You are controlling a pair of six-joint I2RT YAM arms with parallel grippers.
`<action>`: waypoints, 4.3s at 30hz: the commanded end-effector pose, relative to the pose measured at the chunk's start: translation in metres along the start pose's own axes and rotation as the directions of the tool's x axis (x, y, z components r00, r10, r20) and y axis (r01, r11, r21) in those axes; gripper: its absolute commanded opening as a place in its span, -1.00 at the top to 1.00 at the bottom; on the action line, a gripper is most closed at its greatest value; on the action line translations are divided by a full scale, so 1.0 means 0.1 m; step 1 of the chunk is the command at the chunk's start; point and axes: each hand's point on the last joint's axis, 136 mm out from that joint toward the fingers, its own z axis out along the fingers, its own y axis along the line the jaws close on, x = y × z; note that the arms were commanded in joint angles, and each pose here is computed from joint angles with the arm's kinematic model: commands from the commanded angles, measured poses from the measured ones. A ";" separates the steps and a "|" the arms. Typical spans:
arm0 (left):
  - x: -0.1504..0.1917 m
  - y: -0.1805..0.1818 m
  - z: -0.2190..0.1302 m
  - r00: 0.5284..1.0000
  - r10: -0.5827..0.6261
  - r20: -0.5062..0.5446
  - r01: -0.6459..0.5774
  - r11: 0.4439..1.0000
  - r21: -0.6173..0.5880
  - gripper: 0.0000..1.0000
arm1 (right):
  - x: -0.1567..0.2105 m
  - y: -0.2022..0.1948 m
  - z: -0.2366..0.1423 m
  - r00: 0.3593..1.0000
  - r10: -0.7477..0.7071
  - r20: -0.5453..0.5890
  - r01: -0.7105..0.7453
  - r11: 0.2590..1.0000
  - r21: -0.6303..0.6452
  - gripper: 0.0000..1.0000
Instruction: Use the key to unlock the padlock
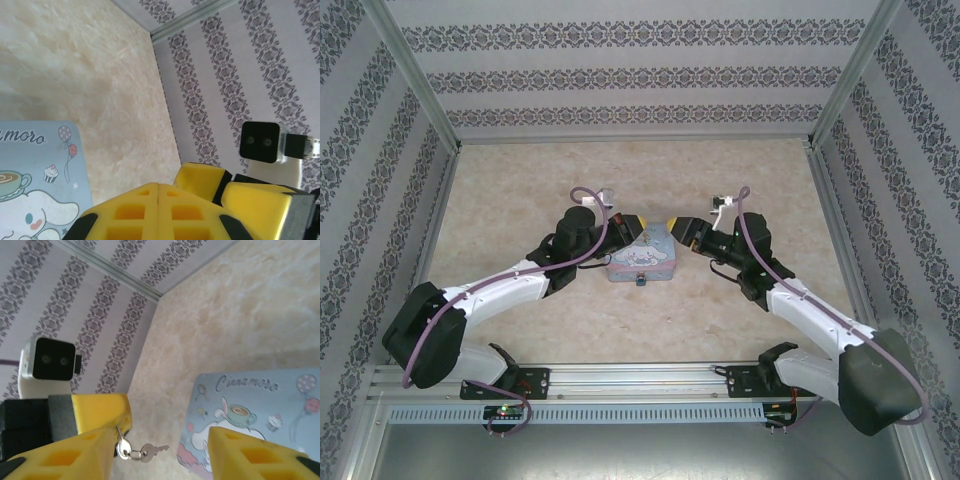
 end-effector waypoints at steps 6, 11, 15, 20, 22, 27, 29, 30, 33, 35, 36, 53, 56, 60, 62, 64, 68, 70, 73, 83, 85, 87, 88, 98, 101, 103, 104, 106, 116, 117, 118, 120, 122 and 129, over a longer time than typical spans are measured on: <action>-0.29 -0.24 -0.05 0.992 -0.049 0.119 0.037 0.994 0.104 1.00 | -0.15 0.36 0.22 0.997 0.025 0.068 -0.015 0.990 -0.143 0.21; -0.32 -0.26 -0.04 0.989 -0.063 0.134 0.047 0.992 0.120 1.00 | -0.13 0.43 0.31 0.997 0.032 0.070 -0.020 0.984 -0.175 0.29; -0.33 -0.26 -0.03 0.988 -0.065 0.139 0.048 0.991 0.122 1.00 | -0.10 0.43 0.35 0.996 0.051 0.073 -0.036 0.979 -0.199 0.30; -0.33 -0.24 -0.02 0.988 -0.066 0.138 0.050 0.992 0.120 1.00 | -0.07 0.40 0.39 0.994 0.075 0.074 -0.058 0.974 -0.219 0.32; -0.33 -0.24 -0.02 0.988 -0.067 0.138 0.051 0.991 0.120 1.00 | -0.06 0.41 0.40 0.994 0.078 0.073 -0.060 0.972 -0.227 0.32; -0.32 -0.22 -0.01 0.988 -0.070 0.136 0.054 0.991 0.119 1.00 | -0.06 0.45 0.42 0.994 0.084 0.070 -0.064 0.966 -0.252 0.32; -0.31 -0.21 0.00 0.988 -0.070 0.136 0.054 0.992 0.117 1.00 | -0.04 0.47 0.44 0.995 0.083 0.063 -0.064 0.964 -0.257 0.33; -0.32 -0.22 -0.01 0.988 -0.070 0.136 0.054 0.992 0.118 1.00 | -0.04 0.47 0.44 0.995 0.082 0.060 -0.064 0.964 -0.258 0.33; -0.32 -0.22 -0.01 0.988 -0.069 0.138 0.053 0.991 0.119 1.00 | -0.02 0.47 0.46 0.995 0.082 0.054 -0.065 0.963 -0.262 0.36; -0.32 -0.21 -0.01 0.988 -0.069 0.139 0.053 0.992 0.118 1.00 | 0.00 0.46 0.46 0.995 0.083 0.048 -0.068 0.963 -0.261 0.37; -0.32 -0.21 -0.01 0.988 -0.070 0.139 0.053 0.992 0.118 1.00 | 0.01 0.47 0.46 0.996 0.082 0.046 -0.067 0.962 -0.263 0.38; -0.35 -0.21 -0.01 0.987 -0.068 0.143 0.051 0.992 0.116 1.00 | 0.14 0.40 0.44 0.996 0.085 0.014 -0.078 0.961 -0.264 0.43; -0.35 -0.21 -0.01 0.988 -0.068 0.142 0.052 0.992 0.117 1.00 | 0.15 0.39 0.45 0.996 0.086 0.012 -0.079 0.961 -0.265 0.43; -0.35 -0.20 -0.01 0.987 -0.066 0.144 0.050 0.992 0.114 1.00 | 0.16 0.42 0.47 0.997 0.083 0.005 -0.079 0.959 -0.274 0.45; -0.34 -0.19 -0.01 0.988 -0.067 0.142 0.051 0.992 0.113 1.00 | 0.17 0.43 0.47 0.997 0.083 0.000 -0.080 0.957 -0.278 0.45; -0.35 -0.19 0.00 0.987 -0.067 0.143 0.051 0.992 0.112 1.00 | 0.19 0.43 0.48 0.997 0.081 -0.004 -0.079 0.956 -0.282 0.46; -0.35 -0.20 -0.01 0.987 -0.066 0.144 0.050 0.992 0.114 1.00 | 0.21 0.44 0.47 0.997 0.079 -0.009 -0.078 0.955 -0.287 0.41; -0.35 -0.19 -0.01 0.987 -0.067 0.143 0.051 0.992 0.113 1.00 | 0.22 0.45 0.47 0.997 0.076 -0.013 -0.077 0.954 -0.290 0.33; -0.35 -0.19 -0.01 0.987 -0.067 0.145 0.051 0.993 0.111 1.00 | 0.23 0.44 0.46 0.997 0.077 -0.015 -0.078 0.954 -0.289 0.33; -0.35 -0.17 -0.02 0.987 -0.068 0.148 0.053 0.993 0.106 1.00 | 0.26 0.39 0.46 0.996 0.084 -0.013 -0.085 0.956 -0.280 0.45; -0.35 -0.18 -0.02 0.986 -0.068 0.149 0.052 0.993 0.107 1.00 | 0.27 0.39 0.45 0.996 0.084 -0.015 -0.085 0.956 -0.280 0.51; -0.36 -0.18 -0.02 0.986 -0.068 0.151 0.052 0.993 0.109 1.00 | 0.27 0.38 0.45 0.996 0.084 -0.014 -0.085 0.956 -0.279 0.58; -0.35 -0.18 -0.02 0.986 -0.068 0.151 0.052 0.993 0.109 1.00 | 0.27 0.38 0.45 0.996 0.085 -0.015 -0.086 0.956 -0.279 0.64; -0.36 -0.15 -0.04 0.985 -0.070 0.159 0.054 0.993 0.101 1.00 | 0.28 0.33 0.44 0.996 0.093 -0.008 -0.092 0.959 -0.269 1.00; -0.36 -0.13 -0.08 0.983 -0.073 0.169 0.057 0.994 0.098 1.00 | 0.25 0.27 0.42 0.994 0.110 0.008 -0.104 0.962 -0.251 1.00; -0.35 -0.12 -0.10 0.982 -0.076 0.172 0.061 0.994 0.094 1.00 | 0.23 0.22 0.41 0.992 0.125 0.021 -0.117 0.964 -0.238 1.00; -0.35 -0.11 -0.12 0.982 -0.076 0.175 0.061 0.994 0.093 1.00 | 0.21 0.21 0.41 0.991 0.130 0.026 -0.120 0.964 -0.236 1.00; -0.35 -0.10 -0.13 0.981 -0.079 0.178 0.063 0.994 0.090 1.00 | 0.20 0.20 0.41 0.991 0.134 0.029 -0.123 0.964 -0.234 1.00; -0.34 -0.10 -0.11 0.984 -0.069 0.164 0.056 0.995 0.079 0.51 | 0.22 0.22 0.45 0.991 0.137 0.006 -0.131 0.961 -0.242 1.00; -0.34 -0.09 -0.11 0.984 -0.068 0.165 0.057 0.996 0.075 0.31 | 0.23 0.22 0.45 0.991 0.137 0.003 -0.132 0.961 -0.241 1.00; -0.34 -0.09 -0.11 0.984 -0.069 0.165 0.058 0.996 0.071 0.13 | 0.23 0.21 0.45 0.991 0.137 0.001 -0.133 0.961 -0.241 1.00; -0.35 -0.07 -0.12 0.983 -0.070 0.168 0.061 0.996 0.061 -0.09 | 0.24 0.21 0.45 0.991 0.137 -0.002 -0.134 0.962 -0.239 1.00; -0.37 -0.07 -0.14 0.983 -0.069 0.171 0.060 0.997 0.057 -0.21 | 0.25 0.20 0.45 0.990 0.138 -0.003 -0.134 0.962 -0.238 1.00; -0.35 -0.01 -0.16 0.984 -0.068 0.162 0.063 0.997 0.033 -0.64 | 0.26 0.17 0.44 0.990 0.141 -0.005 -0.138 0.963 -0.231 1.00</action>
